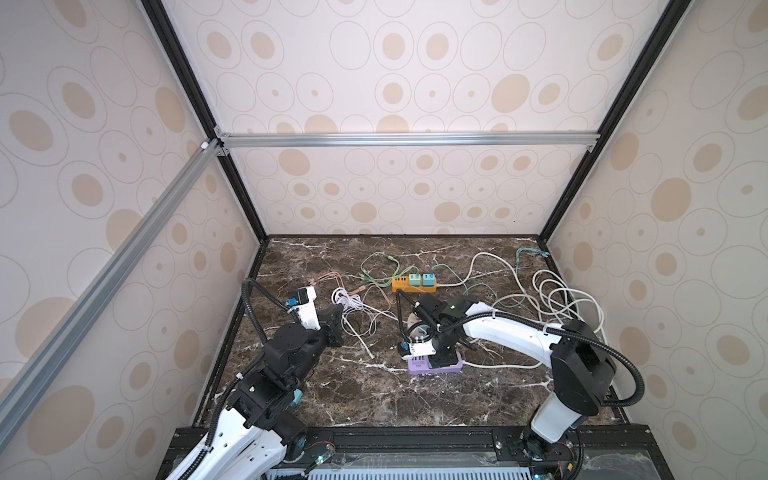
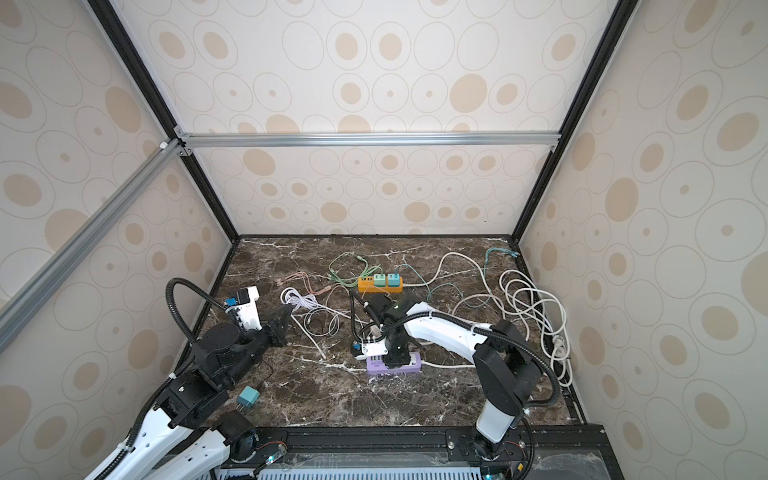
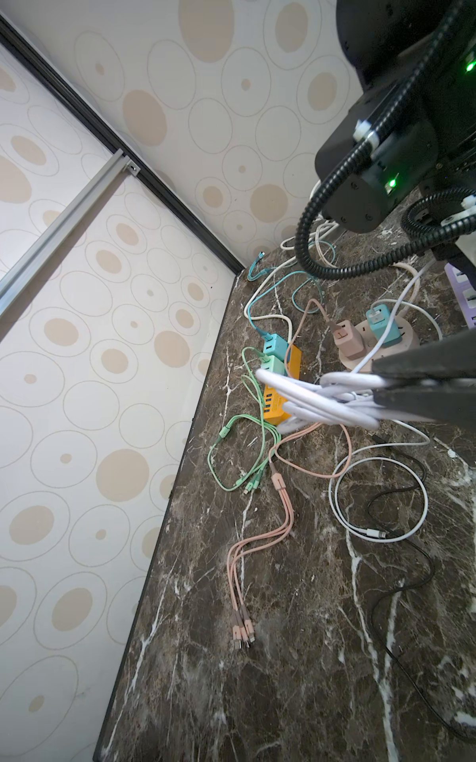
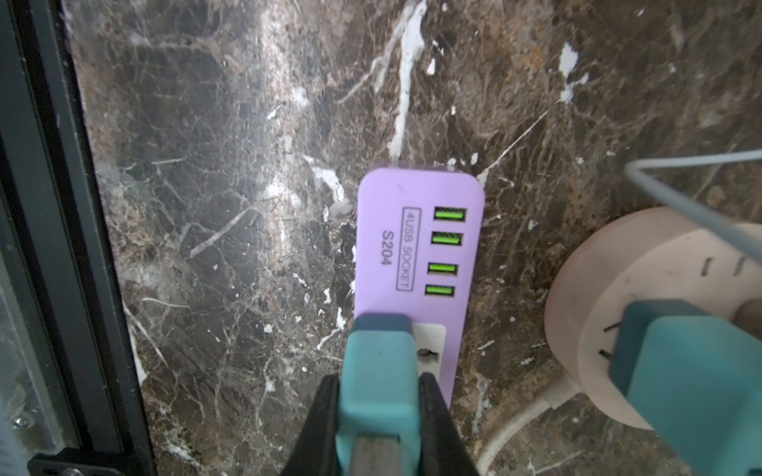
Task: Insert the plug
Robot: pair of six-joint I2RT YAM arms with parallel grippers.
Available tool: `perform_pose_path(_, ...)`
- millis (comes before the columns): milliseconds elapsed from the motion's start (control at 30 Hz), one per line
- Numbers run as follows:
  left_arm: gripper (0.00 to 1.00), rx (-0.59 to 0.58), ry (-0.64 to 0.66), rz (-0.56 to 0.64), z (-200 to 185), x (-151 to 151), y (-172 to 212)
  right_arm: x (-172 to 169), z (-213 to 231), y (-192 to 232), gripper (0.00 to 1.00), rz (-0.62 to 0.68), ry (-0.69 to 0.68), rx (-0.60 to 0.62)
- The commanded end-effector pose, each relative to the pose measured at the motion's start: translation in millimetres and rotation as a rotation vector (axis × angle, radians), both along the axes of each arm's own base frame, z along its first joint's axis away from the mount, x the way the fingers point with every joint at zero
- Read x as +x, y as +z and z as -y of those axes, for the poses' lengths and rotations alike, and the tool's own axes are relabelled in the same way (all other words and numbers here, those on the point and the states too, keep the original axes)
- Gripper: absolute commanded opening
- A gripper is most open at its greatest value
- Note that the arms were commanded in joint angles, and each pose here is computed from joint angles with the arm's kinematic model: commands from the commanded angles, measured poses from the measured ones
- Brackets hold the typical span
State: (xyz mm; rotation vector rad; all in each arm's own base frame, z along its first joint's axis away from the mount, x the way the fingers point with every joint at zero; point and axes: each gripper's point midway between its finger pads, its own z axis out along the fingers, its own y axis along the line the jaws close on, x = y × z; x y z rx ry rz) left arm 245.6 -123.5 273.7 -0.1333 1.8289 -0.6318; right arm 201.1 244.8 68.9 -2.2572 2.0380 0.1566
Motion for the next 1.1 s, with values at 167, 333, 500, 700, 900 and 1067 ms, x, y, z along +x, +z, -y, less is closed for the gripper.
perform_pose_path(167, 0.0, 0.089, 0.318, -0.128, -57.8, 1.6, -21.9, -20.3, 7.3, -46.2, 0.0, -0.093, -0.044, -0.118)
perform_pose_path(333, 0.0, 0.145, 0.445, -0.175, -86.3, -8.4, -25.1, -9.7, -21.9, -27.1, 0.0, -0.083, -0.052, -0.014)
perform_pose_path(500, 0.0, 0.198, 0.538, -0.257, -102.5, -13.0, -40.9, -2.7, -30.5, -27.9, 0.04, -0.071, -0.025, -0.065)
perform_pose_path(700, 0.0, 0.224, 0.565, -0.312, -106.8, -13.5, -60.9, -7.8, -39.7, -6.1, 0.44, -0.093, -0.048, 0.002)
perform_pose_path(900, 0.0, 0.207, 0.596, -0.373, -108.9, -17.8, -82.5, -3.6, -37.3, 29.3, 1.0, -0.006, -0.098, 0.106)
perform_pose_path(1067, 0.0, 0.204, 0.655, -0.431, -119.1, -29.0, -104.3, 2.5, -16.3, 49.7, 1.0, 0.073, -0.136, 0.136)
